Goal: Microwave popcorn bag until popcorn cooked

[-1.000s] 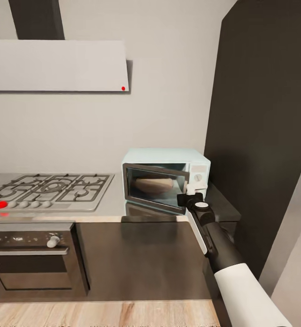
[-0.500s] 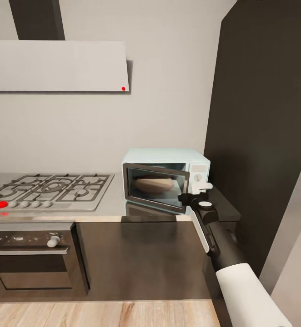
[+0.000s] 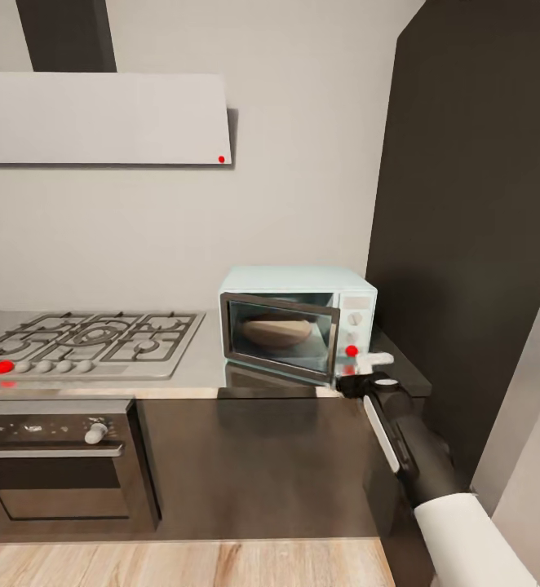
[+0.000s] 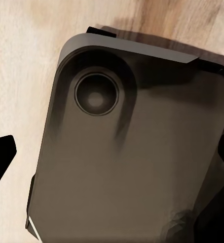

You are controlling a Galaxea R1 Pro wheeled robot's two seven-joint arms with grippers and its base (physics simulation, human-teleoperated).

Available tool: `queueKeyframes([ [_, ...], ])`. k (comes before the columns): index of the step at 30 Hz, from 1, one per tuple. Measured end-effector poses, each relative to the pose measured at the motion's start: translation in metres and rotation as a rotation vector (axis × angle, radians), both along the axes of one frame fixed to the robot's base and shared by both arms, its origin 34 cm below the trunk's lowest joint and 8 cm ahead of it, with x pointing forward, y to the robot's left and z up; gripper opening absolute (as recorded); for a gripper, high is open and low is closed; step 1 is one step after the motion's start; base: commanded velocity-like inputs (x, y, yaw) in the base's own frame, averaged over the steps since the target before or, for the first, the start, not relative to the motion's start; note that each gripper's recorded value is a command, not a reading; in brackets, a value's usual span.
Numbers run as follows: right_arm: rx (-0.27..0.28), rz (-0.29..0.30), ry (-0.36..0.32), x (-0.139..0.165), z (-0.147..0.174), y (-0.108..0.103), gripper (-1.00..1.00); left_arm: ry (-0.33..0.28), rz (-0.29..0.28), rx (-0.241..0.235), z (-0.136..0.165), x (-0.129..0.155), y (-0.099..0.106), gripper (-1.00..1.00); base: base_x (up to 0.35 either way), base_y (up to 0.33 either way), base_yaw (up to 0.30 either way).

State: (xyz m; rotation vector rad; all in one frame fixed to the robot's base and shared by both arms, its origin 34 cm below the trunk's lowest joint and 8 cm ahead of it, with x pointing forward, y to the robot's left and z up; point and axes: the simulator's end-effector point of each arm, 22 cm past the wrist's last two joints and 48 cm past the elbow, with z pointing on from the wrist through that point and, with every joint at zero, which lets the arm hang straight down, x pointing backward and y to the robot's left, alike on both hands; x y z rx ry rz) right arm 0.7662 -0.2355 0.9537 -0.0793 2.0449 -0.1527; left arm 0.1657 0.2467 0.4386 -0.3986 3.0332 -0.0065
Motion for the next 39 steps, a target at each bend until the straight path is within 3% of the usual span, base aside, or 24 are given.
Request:
queueKeyframes([
  [5,-0.038,-0.06,0.036,-0.004,-0.009,-0.047,1.0,0.0,0.0,0.0,0.0,0.0,0.0,1.0,0.0,0.0,0.0],
  [8,0.01,-0.136,0.015,-0.005,-0.003,-0.08,1.0,0.0,0.001,0.0,0.0,0.0,0.0,1.0,0.0,0.0,0.0],
  [10,0.023,-0.154,-0.011,-0.003,0.003,-0.089,1.0,0.0,0.001,0.0,0.0,0.0,0.0,1.0,0.0,0.0,0.0],
  [17,0.036,-0.138,-0.101,0.002,0.031,-0.081,1.0,0.0,-0.002,0.0,0.0,0.0,0.0,1.0,0.022,0.0,0.0],
  [28,0.041,-0.132,-0.105,0.003,0.032,-0.078,1.0,-0.001,-0.002,0.0,0.0,0.0,0.0,1.0,0.228,0.0,0.0],
  [30,0.049,-0.116,-0.103,0.003,0.031,-0.074,1.0,-0.001,-0.002,0.0,0.0,0.0,0.0,1.0,0.247,0.0,0.0],
  [34,0.096,-0.014,-0.091,0.005,0.028,-0.05,1.0,-0.001,-0.001,0.0,0.0,0.0,0.0,1.0,0.246,0.0,0.0],
  [39,0.108,0.015,-0.085,0.005,0.027,-0.046,1.0,0.0,0.0,0.0,0.0,0.0,0.0,1.0,0.2,0.0,0.0],
])
